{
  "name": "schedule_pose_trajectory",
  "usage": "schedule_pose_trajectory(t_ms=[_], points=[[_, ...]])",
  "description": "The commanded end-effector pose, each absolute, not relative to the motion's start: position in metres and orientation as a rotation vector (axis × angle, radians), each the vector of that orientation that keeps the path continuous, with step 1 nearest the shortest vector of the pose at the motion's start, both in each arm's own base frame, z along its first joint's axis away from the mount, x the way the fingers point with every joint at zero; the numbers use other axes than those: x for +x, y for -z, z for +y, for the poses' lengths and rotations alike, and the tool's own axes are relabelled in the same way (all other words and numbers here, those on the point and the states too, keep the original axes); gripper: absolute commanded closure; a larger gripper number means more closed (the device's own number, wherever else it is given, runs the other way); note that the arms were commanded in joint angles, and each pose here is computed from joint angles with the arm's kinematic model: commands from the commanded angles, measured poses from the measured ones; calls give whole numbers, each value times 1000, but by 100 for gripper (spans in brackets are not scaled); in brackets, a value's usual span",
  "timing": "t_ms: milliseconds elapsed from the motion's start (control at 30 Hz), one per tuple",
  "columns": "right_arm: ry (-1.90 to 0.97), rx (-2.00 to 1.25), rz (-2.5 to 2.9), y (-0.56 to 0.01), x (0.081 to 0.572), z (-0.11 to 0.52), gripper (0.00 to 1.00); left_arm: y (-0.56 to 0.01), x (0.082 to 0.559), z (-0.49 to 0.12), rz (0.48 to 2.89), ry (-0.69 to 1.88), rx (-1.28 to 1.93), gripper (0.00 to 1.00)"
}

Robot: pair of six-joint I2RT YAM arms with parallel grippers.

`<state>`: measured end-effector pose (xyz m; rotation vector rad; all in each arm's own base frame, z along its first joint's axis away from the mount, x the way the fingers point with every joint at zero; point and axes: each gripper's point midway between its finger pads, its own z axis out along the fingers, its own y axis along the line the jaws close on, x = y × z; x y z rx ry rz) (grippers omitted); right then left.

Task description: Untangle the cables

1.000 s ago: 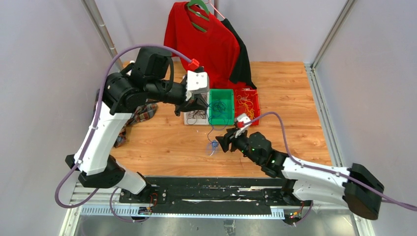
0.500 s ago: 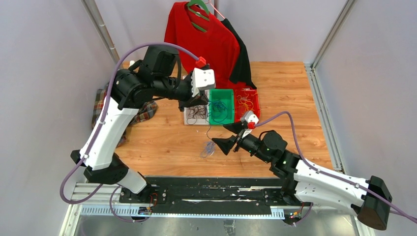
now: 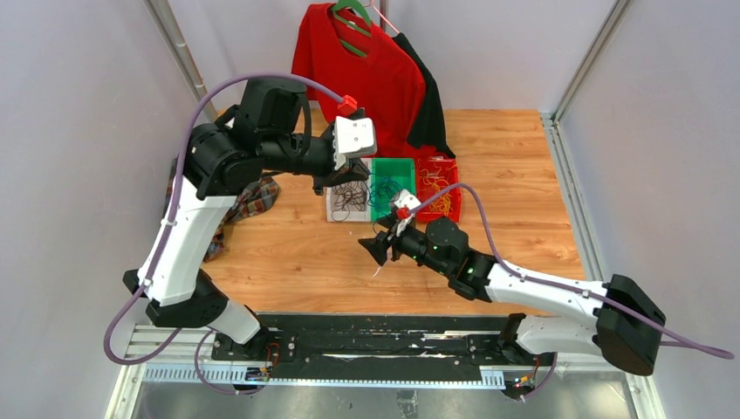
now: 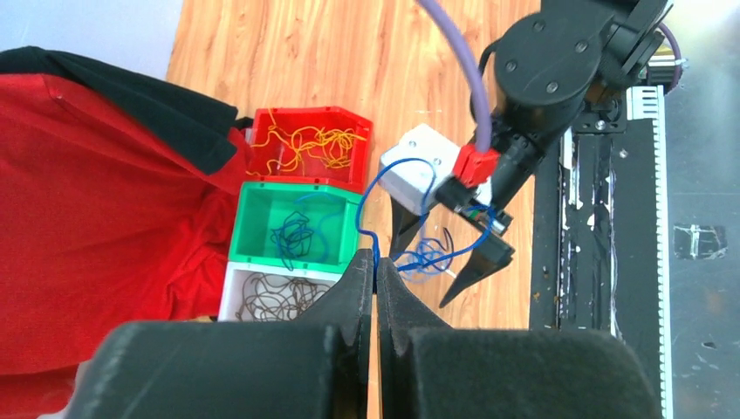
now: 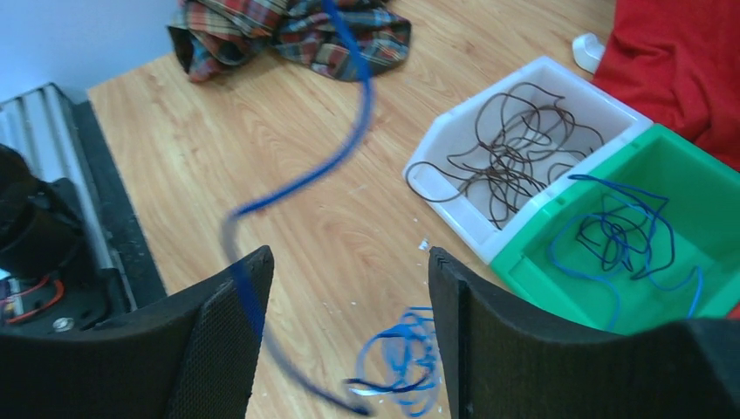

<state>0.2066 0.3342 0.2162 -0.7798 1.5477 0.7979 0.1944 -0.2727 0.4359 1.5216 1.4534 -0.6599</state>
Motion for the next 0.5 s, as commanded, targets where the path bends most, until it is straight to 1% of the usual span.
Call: schedule_pose_trajectory(t_ms=[0,133,333,467], points=[[-706,-680,1535,-222,237,331,38,-456,182,-271,1389,685,1503,100],[-678,-683,1580,-201,247,333,47,-465,177,-270,1362,695,1492,100],[-659,-699,1666,-165,255,335,64,-483,174,-267,1316,689,1461,100],[-648,-705,1731,-136,256,328,71,-501,177,-265,1274,656,1425,100]])
